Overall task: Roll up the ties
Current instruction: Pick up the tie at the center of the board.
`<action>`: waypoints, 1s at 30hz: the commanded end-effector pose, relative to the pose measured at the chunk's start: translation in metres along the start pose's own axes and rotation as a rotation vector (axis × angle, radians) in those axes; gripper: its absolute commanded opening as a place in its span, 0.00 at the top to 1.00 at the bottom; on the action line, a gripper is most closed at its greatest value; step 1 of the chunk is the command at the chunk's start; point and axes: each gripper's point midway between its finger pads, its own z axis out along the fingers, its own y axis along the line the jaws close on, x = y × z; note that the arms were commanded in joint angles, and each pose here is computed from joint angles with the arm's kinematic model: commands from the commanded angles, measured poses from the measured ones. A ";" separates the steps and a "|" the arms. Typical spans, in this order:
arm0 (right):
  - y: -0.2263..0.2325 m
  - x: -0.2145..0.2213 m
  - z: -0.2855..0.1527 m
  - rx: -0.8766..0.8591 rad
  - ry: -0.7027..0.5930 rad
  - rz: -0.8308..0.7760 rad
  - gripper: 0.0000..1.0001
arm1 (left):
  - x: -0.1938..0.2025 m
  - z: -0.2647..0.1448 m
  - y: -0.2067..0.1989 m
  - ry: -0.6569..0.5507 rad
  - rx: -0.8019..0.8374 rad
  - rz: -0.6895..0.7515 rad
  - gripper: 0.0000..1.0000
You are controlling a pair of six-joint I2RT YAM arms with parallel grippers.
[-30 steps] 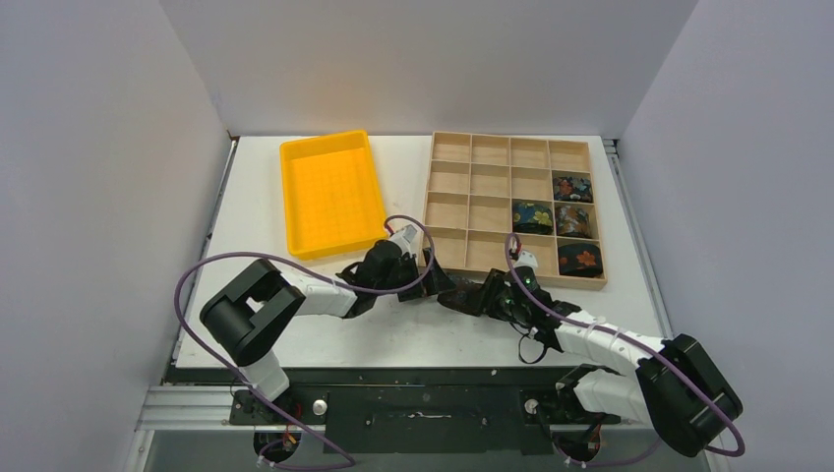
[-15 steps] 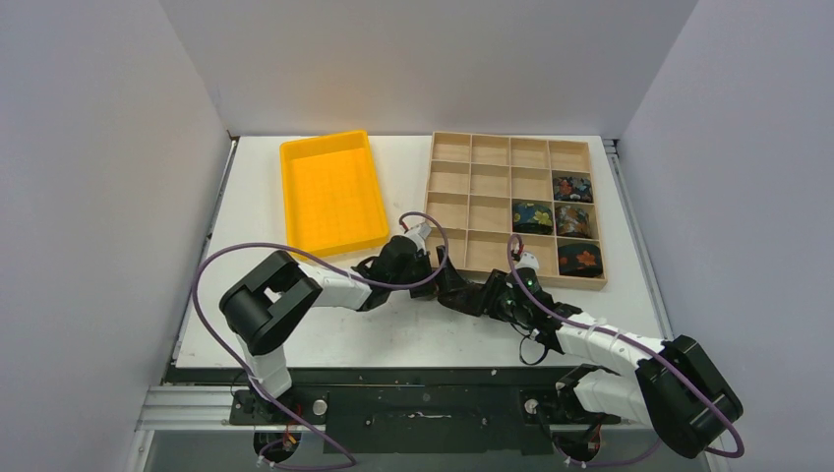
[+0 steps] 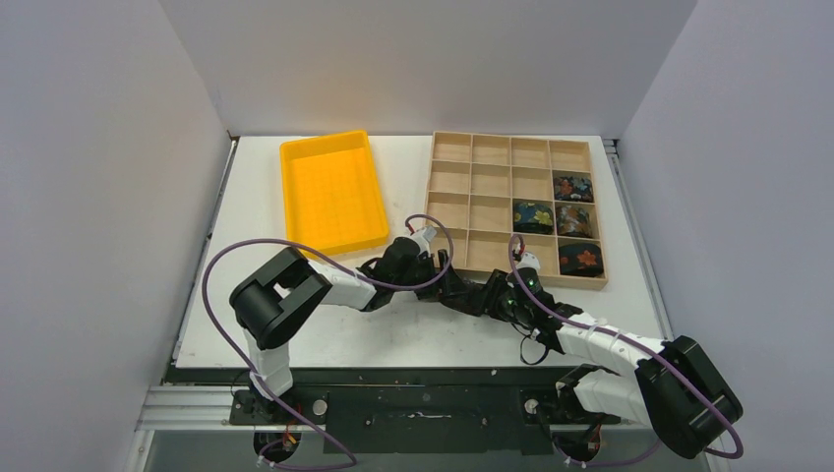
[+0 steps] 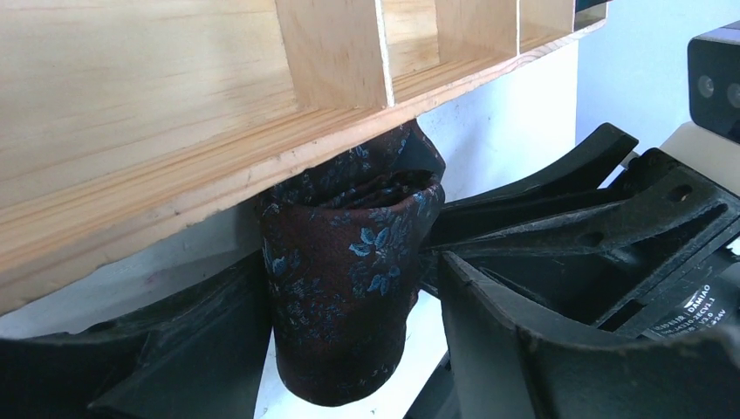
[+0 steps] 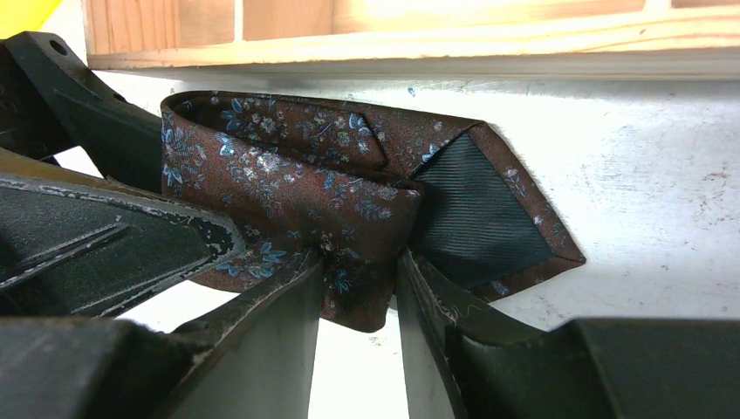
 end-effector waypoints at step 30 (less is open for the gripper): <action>-0.029 0.012 -0.020 0.131 0.074 -0.078 0.37 | 0.027 -0.010 -0.007 0.049 0.081 -0.004 1.00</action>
